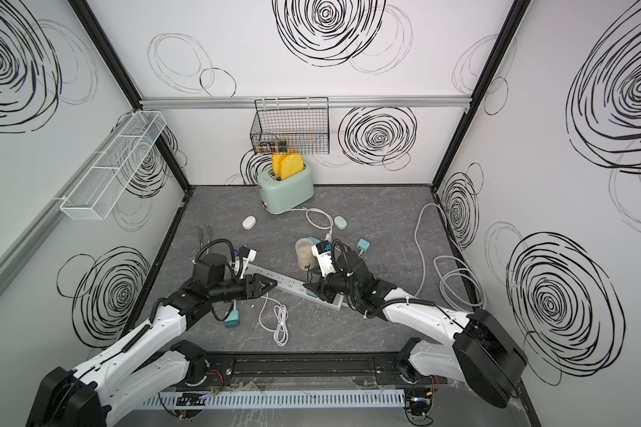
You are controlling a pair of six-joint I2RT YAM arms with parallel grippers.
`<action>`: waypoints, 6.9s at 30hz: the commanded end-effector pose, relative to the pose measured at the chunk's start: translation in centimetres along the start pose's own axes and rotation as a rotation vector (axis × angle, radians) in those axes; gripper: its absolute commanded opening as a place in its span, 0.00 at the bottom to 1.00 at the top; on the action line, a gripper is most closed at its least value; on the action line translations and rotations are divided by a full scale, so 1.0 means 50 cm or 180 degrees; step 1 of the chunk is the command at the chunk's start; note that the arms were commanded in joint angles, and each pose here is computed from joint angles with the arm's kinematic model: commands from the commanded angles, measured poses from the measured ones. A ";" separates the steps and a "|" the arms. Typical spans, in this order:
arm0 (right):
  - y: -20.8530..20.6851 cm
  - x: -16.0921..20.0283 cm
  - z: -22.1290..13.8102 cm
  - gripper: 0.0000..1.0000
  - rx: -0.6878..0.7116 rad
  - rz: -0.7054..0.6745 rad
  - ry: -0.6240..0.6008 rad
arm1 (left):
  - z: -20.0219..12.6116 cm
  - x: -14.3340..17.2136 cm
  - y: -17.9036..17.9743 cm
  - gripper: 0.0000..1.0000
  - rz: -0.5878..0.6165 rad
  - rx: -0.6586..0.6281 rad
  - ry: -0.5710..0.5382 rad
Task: Charge the bluetooth headset
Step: Insert the plug into the socket, then adjust the plug at the socket.
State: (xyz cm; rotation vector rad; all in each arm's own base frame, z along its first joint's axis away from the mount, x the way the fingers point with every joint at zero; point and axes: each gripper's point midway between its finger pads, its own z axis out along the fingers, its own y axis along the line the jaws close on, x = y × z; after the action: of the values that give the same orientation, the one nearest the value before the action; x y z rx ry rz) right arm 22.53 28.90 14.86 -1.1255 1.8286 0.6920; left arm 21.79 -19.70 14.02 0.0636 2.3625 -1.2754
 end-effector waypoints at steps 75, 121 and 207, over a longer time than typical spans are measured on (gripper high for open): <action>0.056 0.248 0.039 0.00 -0.0194 -0.0182 0.1925 | -0.013 -0.022 -0.032 0.54 0.0130 0.0240 -0.0144; 0.088 0.126 0.061 0.00 -0.0377 -0.0130 0.1139 | -0.017 -0.025 -0.036 0.55 0.0164 0.0256 -0.0159; 0.062 0.195 0.153 0.24 -0.0163 -0.0052 0.1179 | -0.026 -0.040 -0.021 0.56 0.0112 -0.0023 -0.0116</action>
State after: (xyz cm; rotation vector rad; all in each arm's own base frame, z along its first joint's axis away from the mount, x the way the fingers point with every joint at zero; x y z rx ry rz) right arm 22.92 35.32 8.18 -1.2393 1.8553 0.6182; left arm 21.83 -19.03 14.94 0.0577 2.3657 -1.2657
